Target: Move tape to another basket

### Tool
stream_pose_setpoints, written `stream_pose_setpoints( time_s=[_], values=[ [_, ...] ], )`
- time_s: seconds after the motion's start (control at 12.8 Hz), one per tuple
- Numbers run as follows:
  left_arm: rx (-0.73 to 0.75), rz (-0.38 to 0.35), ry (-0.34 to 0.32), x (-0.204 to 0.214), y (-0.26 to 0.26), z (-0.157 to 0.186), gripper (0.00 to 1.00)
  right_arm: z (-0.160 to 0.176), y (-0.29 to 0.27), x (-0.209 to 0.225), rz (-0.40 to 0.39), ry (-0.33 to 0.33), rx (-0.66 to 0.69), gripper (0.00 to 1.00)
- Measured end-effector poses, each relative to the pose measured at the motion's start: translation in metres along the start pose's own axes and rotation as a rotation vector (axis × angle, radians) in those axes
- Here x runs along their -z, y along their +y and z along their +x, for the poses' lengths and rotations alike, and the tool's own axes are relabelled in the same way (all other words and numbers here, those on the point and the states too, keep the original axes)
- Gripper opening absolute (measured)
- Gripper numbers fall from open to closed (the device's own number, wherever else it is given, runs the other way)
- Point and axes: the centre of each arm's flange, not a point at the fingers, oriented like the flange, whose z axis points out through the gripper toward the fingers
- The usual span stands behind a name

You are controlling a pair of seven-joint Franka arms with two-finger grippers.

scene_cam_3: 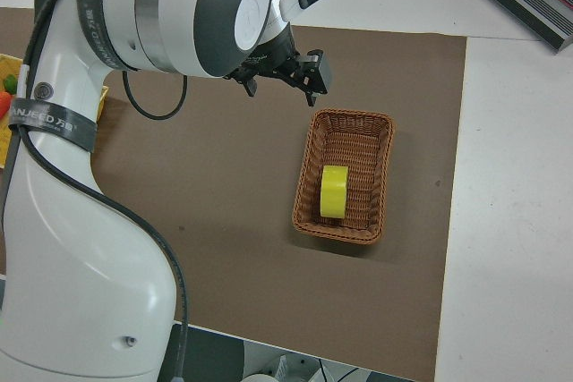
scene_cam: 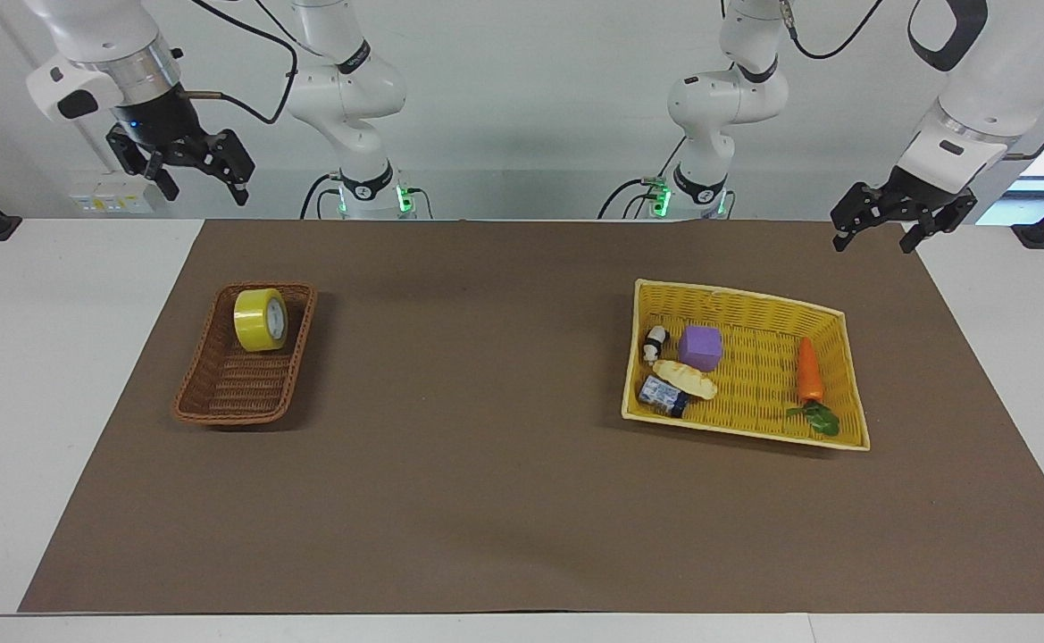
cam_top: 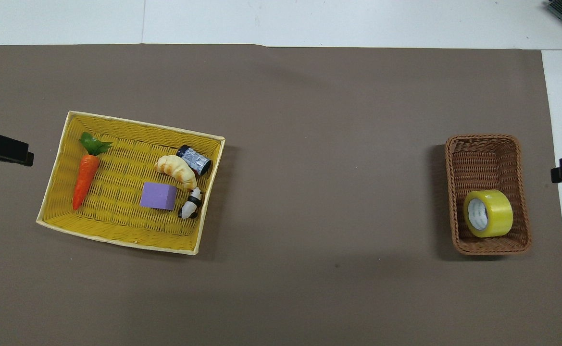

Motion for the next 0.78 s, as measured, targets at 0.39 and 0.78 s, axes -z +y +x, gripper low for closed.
stream_pose_setpoints(
  time_s=[0.39,0.78],
  values=[
    [0.0,0.0,0.0,0.0,0.0,0.0,1.0,-0.0046,-0.0052,0.0071,0.005,-0.002,0.012,1.0],
    [0.0,0.0,0.0,0.0,0.0,0.0,1.0,-0.0067,-0.0062,0.0108,0.015,0.005,0.011,1.0]
  ],
)
